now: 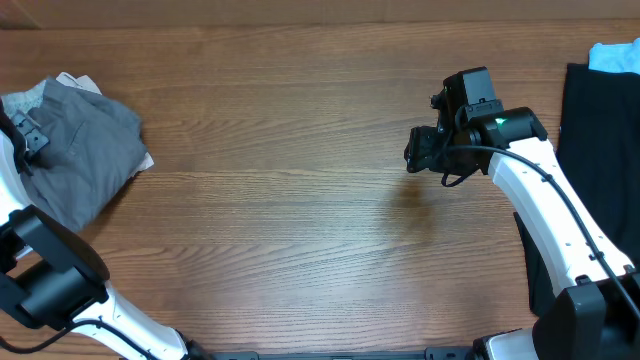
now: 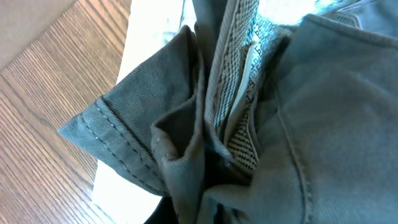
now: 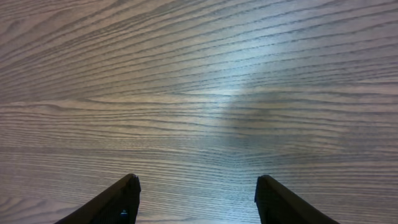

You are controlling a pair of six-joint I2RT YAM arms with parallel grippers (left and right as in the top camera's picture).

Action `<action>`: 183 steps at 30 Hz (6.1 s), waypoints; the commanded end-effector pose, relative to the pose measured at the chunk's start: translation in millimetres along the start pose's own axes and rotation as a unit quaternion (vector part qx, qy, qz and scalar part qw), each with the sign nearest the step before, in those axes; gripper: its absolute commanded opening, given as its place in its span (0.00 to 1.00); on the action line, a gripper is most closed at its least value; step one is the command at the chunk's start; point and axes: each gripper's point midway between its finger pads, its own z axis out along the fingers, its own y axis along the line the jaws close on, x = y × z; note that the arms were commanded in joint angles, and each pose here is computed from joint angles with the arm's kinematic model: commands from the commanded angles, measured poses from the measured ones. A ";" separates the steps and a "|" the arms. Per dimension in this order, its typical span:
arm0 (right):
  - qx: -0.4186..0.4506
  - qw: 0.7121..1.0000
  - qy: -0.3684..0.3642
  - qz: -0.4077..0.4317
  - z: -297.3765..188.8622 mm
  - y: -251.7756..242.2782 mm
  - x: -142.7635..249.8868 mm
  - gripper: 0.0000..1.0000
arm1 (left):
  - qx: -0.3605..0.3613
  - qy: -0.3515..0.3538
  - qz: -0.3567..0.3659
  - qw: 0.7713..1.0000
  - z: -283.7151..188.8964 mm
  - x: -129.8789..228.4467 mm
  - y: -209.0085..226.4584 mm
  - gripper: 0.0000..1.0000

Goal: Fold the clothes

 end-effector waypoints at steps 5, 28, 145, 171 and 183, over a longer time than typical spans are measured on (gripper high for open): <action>-0.003 1.000 -0.019 -0.005 -9.3 3.7 -8.0 0.64 | -0.003 -0.001 -0.007 1.000 13.8 -1.8 0.4 0.04; -0.004 1.000 -0.023 -0.006 -9.3 4.3 -9.9 0.67 | 0.024 -0.111 0.002 0.994 -32.2 -70.1 1.3 0.06; -0.017 0.847 -0.521 -0.108 -163.8 -50.6 89.1 1.00 | 0.290 -0.166 0.324 0.885 -274.7 289.9 -40.2 1.00; 0.016 0.800 -0.571 -0.184 -74.6 -69.1 85.5 1.00 | 0.290 -0.166 0.324 0.885 -274.8 289.9 -40.2 1.00; 0.016 0.800 -0.571 -0.184 -74.6 -69.1 85.5 1.00 | 0.290 -0.166 0.324 0.885 -274.7 289.9 -40.2 1.00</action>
